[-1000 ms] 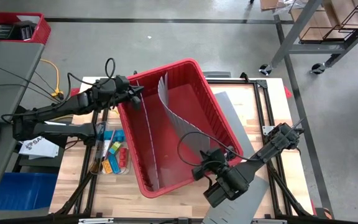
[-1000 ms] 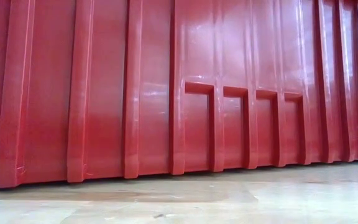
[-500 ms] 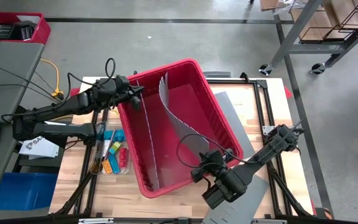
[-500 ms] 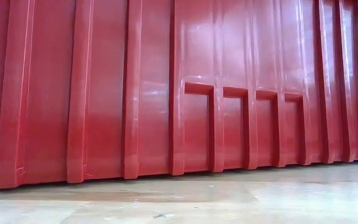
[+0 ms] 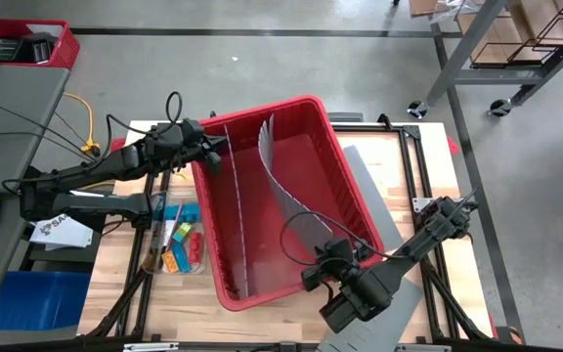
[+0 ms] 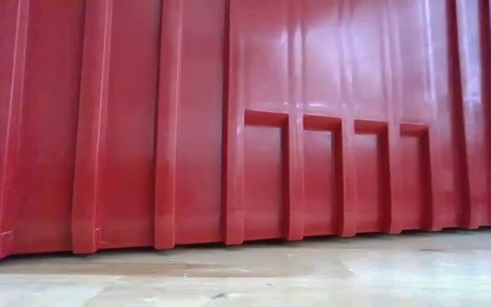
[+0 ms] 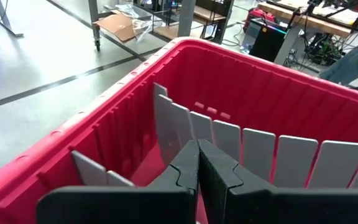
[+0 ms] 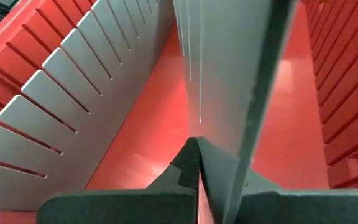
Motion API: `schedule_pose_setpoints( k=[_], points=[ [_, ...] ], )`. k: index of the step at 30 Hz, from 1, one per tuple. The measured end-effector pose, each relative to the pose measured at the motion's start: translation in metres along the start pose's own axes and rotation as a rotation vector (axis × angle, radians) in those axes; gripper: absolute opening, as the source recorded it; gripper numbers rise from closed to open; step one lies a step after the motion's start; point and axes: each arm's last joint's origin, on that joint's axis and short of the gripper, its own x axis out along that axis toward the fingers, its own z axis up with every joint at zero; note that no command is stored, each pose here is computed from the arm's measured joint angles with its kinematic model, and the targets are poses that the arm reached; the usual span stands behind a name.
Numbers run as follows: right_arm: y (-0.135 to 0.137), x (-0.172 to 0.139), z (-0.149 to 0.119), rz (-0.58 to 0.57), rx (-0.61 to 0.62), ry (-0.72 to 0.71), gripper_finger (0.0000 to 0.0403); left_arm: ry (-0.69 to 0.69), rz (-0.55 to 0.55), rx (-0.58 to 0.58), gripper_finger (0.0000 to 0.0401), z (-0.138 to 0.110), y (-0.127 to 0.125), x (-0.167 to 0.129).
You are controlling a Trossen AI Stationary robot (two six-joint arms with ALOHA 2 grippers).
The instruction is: Sort Items/Unsort Items
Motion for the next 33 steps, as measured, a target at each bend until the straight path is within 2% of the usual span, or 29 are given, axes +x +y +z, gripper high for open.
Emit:
schedule_pose_setpoints(
  k=[3, 6, 12, 17, 24, 28, 33],
  points=[
    [0.0, 0.0, 0.0, -0.002, 0.024, 0.009, 0.0002, 0.0, 0.0, 0.0, 0.0, 0.0, 0.0, 0.0],
    [0.0, -0.001, -0.001, -0.001, 0.06, 0.022, 0.0021, 0.002, 0.0, 0.001, 0.0, 0.0, 0.0, 0.0],
    [-0.001, -0.006, 0.003, 0.0, 0.088, 0.099, 0.0106, 0.04, 0.012, 0.012, 0.0, -0.004, 0.001, 0.0],
    [-0.001, -0.013, 0.01, 0.008, 0.033, 0.096, 0.0156, 0.055, 0.016, 0.024, 0.0, -0.006, 0.002, 0.0],
    [0.0, -0.028, 0.025, 0.023, 0.032, 0.136, 0.0162, 0.051, 0.019, 0.057, 0.0, -0.006, 0.002, 0.0],
    [0.003, -0.043, 0.035, 0.076, -0.072, 0.266, 0.0162, 0.044, 0.034, 0.058, 0.0, -0.005, 0.005, 0.001],
    [0.005, -0.067, 0.05, 0.196, -0.191, 0.356, 0.0162, 0.029, 0.067, 0.063, 0.0, -0.002, 0.01, 0.002]
  ],
)
